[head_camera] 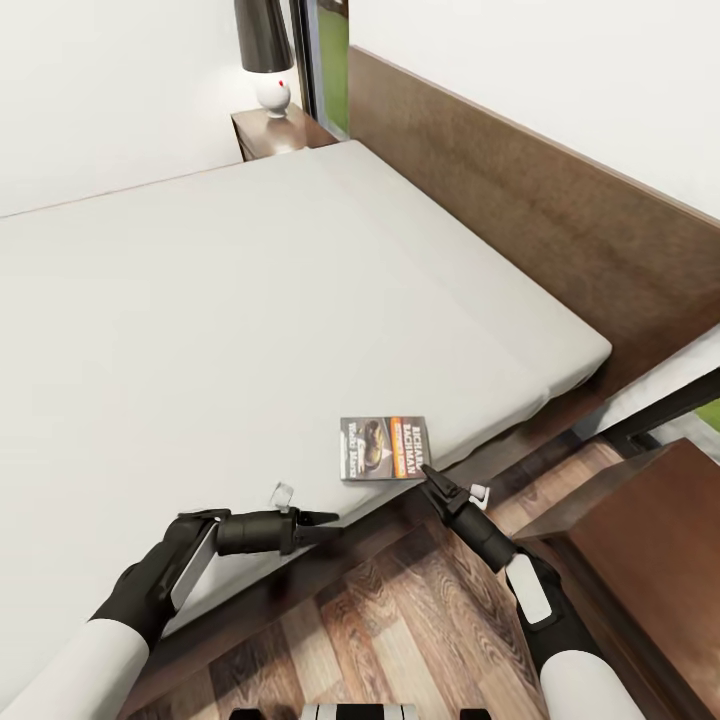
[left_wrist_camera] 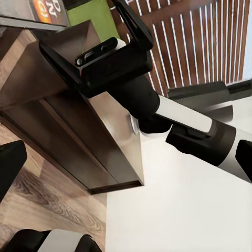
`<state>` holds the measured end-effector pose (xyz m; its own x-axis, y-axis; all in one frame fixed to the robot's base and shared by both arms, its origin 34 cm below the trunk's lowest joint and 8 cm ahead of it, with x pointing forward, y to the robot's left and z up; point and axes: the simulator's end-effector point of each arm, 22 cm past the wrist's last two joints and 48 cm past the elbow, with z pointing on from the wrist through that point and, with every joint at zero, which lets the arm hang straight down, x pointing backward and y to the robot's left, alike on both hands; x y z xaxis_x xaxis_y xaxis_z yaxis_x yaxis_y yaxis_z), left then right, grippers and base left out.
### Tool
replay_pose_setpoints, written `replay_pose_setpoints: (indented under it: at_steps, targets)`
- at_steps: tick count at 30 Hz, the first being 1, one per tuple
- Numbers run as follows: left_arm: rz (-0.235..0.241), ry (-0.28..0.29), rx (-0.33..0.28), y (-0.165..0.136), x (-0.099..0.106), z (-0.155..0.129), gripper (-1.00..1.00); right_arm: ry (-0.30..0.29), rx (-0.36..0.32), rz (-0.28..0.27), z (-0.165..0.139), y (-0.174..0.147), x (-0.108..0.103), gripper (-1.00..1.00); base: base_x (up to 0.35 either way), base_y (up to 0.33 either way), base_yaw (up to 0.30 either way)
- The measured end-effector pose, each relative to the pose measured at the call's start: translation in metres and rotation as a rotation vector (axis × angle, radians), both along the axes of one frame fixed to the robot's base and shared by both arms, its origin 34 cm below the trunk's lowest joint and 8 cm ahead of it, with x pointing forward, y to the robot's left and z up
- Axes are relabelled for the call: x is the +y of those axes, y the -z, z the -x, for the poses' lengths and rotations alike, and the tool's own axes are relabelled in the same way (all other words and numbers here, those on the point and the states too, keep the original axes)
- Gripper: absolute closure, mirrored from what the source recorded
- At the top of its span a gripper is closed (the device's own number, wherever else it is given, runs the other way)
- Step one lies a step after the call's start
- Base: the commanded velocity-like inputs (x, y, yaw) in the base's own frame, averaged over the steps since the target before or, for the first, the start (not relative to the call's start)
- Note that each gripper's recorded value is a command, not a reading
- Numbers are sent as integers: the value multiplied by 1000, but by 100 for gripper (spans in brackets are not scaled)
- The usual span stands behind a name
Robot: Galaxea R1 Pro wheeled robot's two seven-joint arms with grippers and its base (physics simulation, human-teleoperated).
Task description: In the bedroom, move the book from the bed onto either nightstand, and place the two sandals side by side next to the bed.
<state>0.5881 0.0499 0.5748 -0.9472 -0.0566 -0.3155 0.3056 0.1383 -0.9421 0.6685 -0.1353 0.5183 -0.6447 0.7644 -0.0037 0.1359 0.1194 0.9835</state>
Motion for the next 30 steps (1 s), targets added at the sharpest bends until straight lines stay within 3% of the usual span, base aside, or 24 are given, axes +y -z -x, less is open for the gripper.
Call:
replay_pose_setpoints:
  at_steps: [30]
  targets:
    - [0,0,0,0,0,0,-100,0,-1,0,0,0,0,-100,37,-4,0]
